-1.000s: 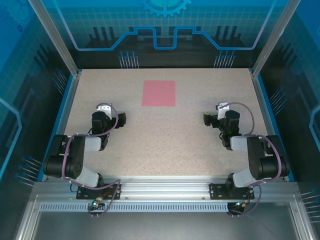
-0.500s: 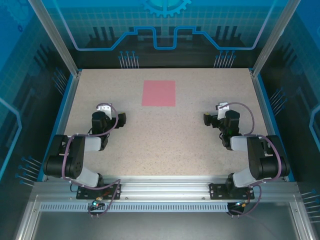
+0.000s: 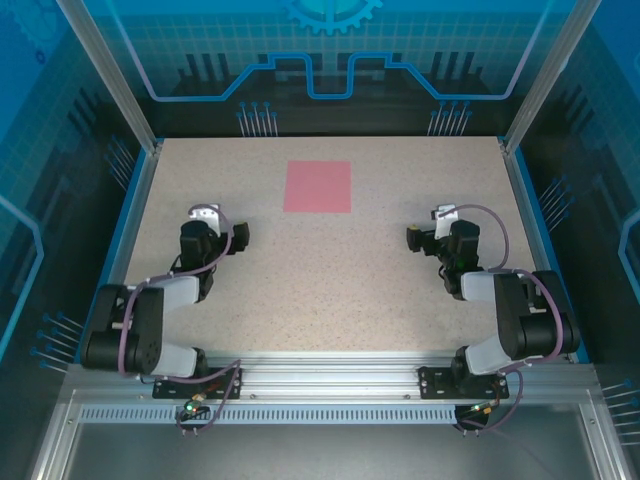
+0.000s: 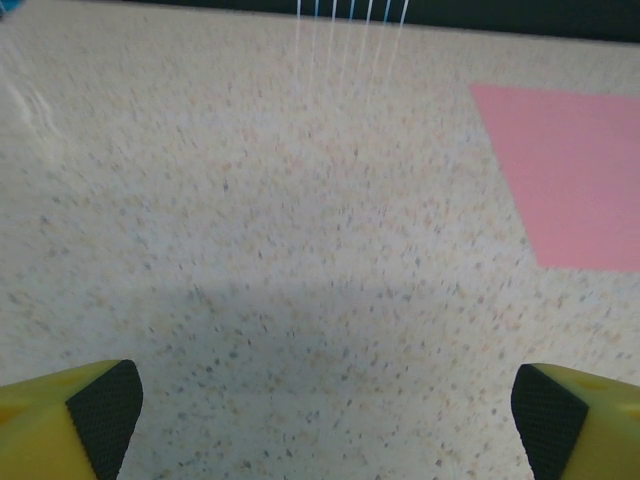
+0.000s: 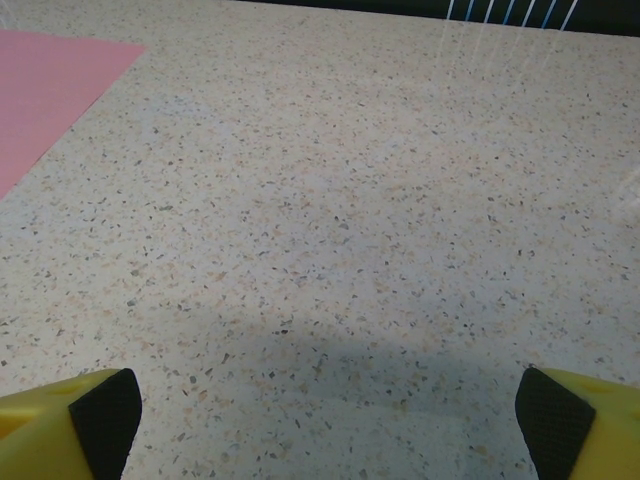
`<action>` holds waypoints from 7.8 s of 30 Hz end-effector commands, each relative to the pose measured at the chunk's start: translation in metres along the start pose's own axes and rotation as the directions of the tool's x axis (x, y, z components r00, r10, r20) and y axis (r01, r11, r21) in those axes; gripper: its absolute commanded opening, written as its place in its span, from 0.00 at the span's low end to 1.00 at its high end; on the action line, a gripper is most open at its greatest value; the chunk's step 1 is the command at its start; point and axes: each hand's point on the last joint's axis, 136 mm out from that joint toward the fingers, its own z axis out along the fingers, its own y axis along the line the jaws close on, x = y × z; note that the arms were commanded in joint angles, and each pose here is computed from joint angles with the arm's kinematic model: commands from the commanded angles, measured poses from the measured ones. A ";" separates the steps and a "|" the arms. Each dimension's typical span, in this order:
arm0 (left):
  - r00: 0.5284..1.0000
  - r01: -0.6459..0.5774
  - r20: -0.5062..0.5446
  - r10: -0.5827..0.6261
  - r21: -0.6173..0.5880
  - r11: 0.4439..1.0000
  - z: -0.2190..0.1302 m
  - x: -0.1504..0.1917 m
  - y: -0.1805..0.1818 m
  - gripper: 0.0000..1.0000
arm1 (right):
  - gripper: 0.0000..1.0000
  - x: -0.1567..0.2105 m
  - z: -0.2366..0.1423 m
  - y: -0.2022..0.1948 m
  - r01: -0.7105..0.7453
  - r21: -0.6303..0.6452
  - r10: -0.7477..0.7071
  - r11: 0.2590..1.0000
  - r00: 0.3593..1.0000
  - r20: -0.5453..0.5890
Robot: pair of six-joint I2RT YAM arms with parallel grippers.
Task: Fold a paper plane with a square sheet of paper (fold left side to right side)
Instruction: Move the square sheet of paper to the center of the table, then pick up the square sheet of paper from the center of the table, then place a square sheet of paper at the center of the table.
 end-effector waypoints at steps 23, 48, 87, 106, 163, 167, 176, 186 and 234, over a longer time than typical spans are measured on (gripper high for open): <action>0.816 0.081 -0.573 0.075 0.242 0.967 0.062 -0.030 -0.217 0.98 | 1.00 -0.052 -0.102 0.069 -0.281 -0.036 0.271 0.959 0.947 -0.173; 0.694 0.066 -0.718 0.049 0.131 0.989 0.166 0.035 -0.251 0.50 | 1.00 -0.040 -0.120 0.068 -0.277 -0.031 0.267 0.961 0.947 -0.181; 0.488 0.137 -0.873 0.015 0.094 0.986 0.029 0.122 -0.255 0.46 | 1.00 -0.021 -0.125 0.061 -0.297 0.010 0.293 0.955 0.934 -0.205; 0.477 0.208 -0.878 0.038 0.155 0.966 -0.059 0.126 -0.284 0.50 | 1.00 -0.010 -0.111 0.072 -0.307 -0.002 0.295 0.952 0.916 -0.273; 0.389 0.372 -0.908 -0.153 0.003 0.928 -0.039 0.164 -0.192 0.38 | 0.86 0.053 0.014 0.254 -0.218 -0.193 0.027 0.957 0.726 -0.687; 0.397 0.391 -0.905 -0.151 0.018 0.920 -0.039 0.159 -0.196 0.38 | 0.81 0.052 0.010 0.252 -0.184 -0.201 -0.004 0.962 0.729 -0.684; 0.455 0.426 -0.880 -0.132 0.085 0.901 -0.038 0.132 -0.206 0.40 | 0.61 0.036 0.005 0.259 -0.169 -0.259 -0.050 0.951 0.744 -0.667; 0.583 0.514 -0.798 -0.152 0.218 0.829 -0.041 0.064 -0.197 0.53 | 0.32 -0.001 -0.007 0.263 -0.236 -0.362 -0.026 0.902 0.807 -0.590; 0.972 0.234 -0.237 0.005 0.962 0.139 -0.189 -0.171 -0.275 0.42 | 0.25 -0.223 -0.232 0.225 -0.177 -0.905 0.127 0.388 0.982 -0.138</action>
